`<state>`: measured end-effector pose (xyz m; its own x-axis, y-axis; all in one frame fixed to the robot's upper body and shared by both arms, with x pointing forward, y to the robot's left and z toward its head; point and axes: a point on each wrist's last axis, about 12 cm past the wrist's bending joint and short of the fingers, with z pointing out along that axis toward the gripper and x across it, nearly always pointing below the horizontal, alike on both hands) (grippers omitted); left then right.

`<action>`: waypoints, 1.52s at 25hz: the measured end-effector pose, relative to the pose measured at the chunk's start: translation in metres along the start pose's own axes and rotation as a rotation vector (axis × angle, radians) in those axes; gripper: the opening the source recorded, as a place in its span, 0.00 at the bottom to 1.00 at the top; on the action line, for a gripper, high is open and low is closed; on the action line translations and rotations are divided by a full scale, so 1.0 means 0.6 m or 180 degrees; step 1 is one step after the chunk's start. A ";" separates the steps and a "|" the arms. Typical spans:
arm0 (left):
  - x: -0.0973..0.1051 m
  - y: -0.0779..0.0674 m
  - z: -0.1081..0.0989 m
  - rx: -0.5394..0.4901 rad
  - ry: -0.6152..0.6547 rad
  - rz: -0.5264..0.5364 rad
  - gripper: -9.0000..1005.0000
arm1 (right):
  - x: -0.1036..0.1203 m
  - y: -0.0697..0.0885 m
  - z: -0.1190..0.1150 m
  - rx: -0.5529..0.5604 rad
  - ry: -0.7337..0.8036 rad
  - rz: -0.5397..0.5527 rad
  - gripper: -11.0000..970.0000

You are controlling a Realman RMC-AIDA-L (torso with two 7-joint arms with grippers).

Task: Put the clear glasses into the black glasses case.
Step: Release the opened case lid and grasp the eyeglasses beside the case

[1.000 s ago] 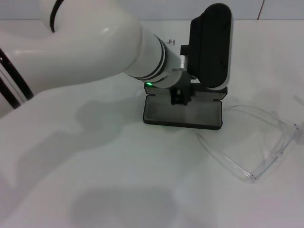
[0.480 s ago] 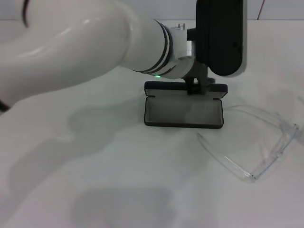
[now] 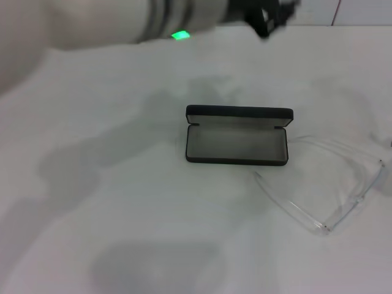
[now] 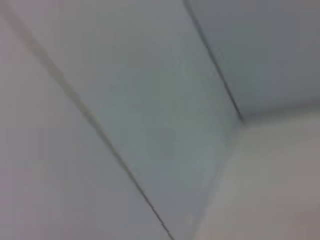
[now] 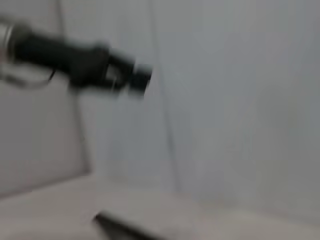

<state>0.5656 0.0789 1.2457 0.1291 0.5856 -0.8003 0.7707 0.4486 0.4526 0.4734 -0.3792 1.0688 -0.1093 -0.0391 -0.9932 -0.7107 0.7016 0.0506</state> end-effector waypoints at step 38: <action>0.418 -0.032 -0.185 -0.0048 -0.2334 -0.4134 0.23 | -0.206 -0.014 0.240 -0.2434 0.2782 -0.1268 0.83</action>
<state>0.5139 0.2922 1.0798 -0.3444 -0.6773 -0.6501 0.5848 0.3869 -0.7129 0.5929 -0.2775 1.1758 -0.0114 -0.8257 -0.5640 -0.9935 -0.0547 0.1001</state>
